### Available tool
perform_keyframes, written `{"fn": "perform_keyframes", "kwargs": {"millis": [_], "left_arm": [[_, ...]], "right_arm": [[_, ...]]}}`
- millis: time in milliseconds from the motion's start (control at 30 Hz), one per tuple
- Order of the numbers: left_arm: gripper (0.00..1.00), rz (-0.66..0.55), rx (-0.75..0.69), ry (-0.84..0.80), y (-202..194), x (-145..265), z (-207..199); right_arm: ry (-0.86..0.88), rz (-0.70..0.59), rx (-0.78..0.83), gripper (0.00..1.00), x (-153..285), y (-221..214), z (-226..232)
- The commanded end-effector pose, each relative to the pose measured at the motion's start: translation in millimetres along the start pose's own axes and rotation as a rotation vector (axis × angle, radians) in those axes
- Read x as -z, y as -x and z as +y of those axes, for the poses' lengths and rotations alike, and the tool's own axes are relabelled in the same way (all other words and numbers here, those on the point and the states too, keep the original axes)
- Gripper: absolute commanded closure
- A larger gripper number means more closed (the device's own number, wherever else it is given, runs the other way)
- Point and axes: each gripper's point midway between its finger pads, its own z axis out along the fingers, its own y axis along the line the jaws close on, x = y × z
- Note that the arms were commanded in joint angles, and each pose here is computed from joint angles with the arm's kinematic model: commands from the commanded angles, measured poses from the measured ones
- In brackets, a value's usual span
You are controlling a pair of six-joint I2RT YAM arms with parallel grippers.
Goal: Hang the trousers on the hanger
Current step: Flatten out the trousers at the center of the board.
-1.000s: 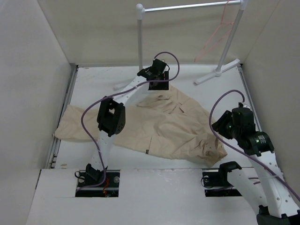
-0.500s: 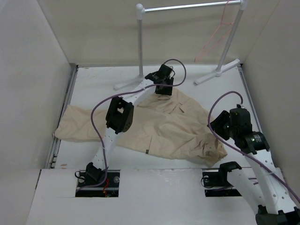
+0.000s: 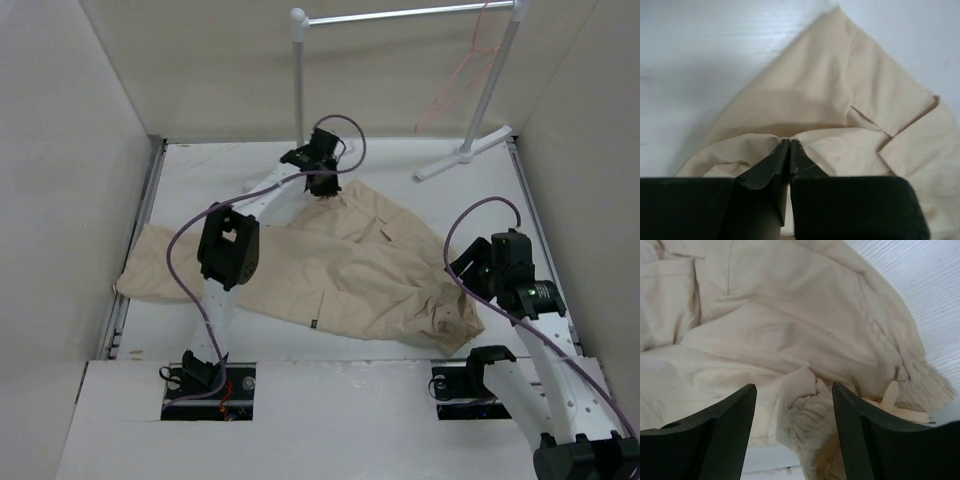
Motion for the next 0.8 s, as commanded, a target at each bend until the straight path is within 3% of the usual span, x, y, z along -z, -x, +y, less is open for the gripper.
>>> {"fn": "perform_keyframes", "kwargs": {"millis": [0, 133, 300, 467, 633, 667, 767], "left_arm": [[0.99, -0.293, 0.2, -0.032, 92.9, 101.2, 20.6], [0.99, -0.401, 0.346, 0.014, 119.5, 134.3, 70.2], [0.99, -0.458, 0.528, 0.052, 134.0, 147.8, 121.6], [0.99, -0.538, 0.66, 0.1, 143.8, 160.1, 161.5], [0.99, -0.578, 0.737, 0.121, 150.2, 168.6, 190.1], [0.99, -0.585, 0.746, 0.126, 151.8, 170.9, 195.8], [0.99, -0.609, 0.777, 0.161, 151.4, 178.1, 216.2]], "right_arm": [[-0.028, -0.112, -0.057, 0.32, -5.4, 25.9, -6.8], [-0.106, -0.151, -0.133, 0.33, -21.3, 43.3, -27.9], [-0.232, -0.176, -0.19, 0.33, -51.2, 59.7, -55.6], [-0.276, -0.11, -0.192, 0.38, -91.6, 66.3, -56.8], [-0.234, 0.038, -0.144, 0.42, -133.0, 49.9, -31.3], [-0.223, 0.065, -0.136, 0.48, -138.6, 45.5, -26.3], [-0.215, 0.08, -0.145, 0.89, -148.1, 48.3, -17.6]]}}
